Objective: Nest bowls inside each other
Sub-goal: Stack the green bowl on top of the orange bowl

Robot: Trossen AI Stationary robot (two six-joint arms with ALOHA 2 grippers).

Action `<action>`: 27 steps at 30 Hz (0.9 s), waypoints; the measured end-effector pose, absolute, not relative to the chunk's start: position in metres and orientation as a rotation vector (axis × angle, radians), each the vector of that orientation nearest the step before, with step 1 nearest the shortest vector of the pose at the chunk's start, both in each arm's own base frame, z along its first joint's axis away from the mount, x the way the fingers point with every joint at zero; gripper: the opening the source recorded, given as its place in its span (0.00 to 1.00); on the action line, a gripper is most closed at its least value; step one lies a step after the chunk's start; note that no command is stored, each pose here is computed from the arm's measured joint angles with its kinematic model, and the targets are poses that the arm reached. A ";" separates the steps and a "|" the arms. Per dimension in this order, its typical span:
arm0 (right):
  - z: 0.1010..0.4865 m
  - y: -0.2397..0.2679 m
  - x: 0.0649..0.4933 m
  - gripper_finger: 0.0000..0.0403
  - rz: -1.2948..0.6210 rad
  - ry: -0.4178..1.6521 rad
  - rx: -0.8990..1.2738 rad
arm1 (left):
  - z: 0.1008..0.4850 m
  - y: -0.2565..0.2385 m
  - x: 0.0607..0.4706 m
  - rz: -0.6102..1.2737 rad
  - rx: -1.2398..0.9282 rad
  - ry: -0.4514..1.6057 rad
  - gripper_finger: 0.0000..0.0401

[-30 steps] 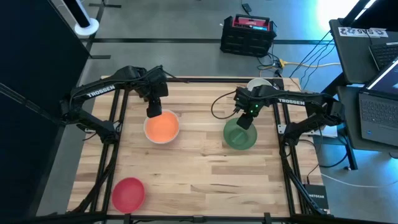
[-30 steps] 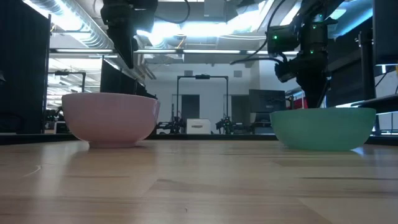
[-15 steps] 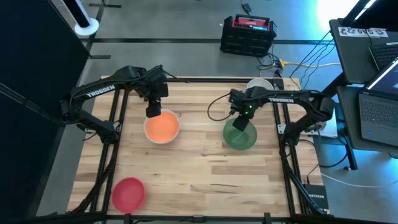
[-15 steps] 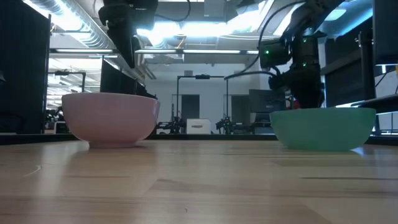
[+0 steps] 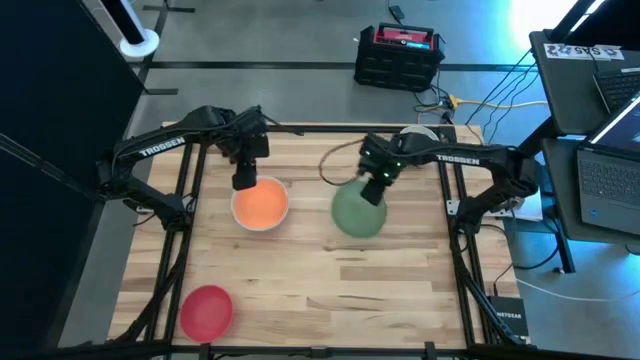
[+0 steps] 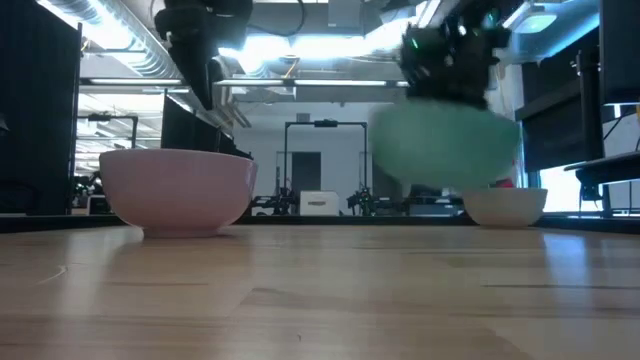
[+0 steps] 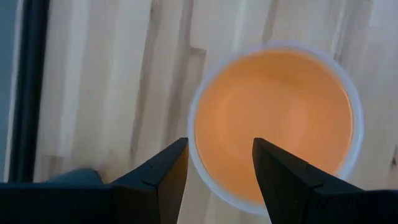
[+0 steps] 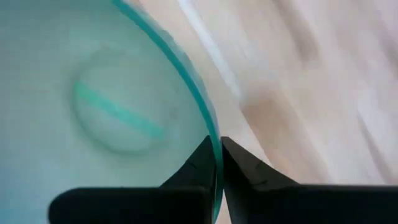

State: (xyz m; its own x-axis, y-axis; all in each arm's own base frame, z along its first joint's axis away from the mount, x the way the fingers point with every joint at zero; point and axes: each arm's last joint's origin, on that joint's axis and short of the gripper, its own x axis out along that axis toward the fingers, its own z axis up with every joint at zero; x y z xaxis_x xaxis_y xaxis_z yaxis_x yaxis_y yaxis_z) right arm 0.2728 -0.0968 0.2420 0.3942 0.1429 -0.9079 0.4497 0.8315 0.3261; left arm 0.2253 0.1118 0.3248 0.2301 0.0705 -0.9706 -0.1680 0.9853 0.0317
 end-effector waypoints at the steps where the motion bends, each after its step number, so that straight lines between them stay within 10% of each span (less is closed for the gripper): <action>1: 0.252 -0.097 0.284 0.00 -0.190 1.103 0.577 | 0.325 0.111 0.223 0.159 -0.093 1.351 0.41; 14: 0.295 -0.127 0.423 0.00 -0.069 0.888 0.463 | 0.369 0.083 0.160 0.300 -0.161 1.211 0.41; 27: 0.257 -0.129 0.489 0.00 -0.018 0.878 0.494 | 0.388 0.062 0.117 0.394 -0.225 1.100 0.41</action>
State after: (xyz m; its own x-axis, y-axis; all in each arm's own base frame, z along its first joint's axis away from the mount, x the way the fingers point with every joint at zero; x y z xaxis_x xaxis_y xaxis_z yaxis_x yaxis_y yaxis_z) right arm 0.4892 -0.1289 0.2571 0.6457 0.1836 -0.7412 0.2145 0.8879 0.4069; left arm 0.1172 0.0619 0.3881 0.3944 0.1976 -0.8974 -0.4167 0.9089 0.0169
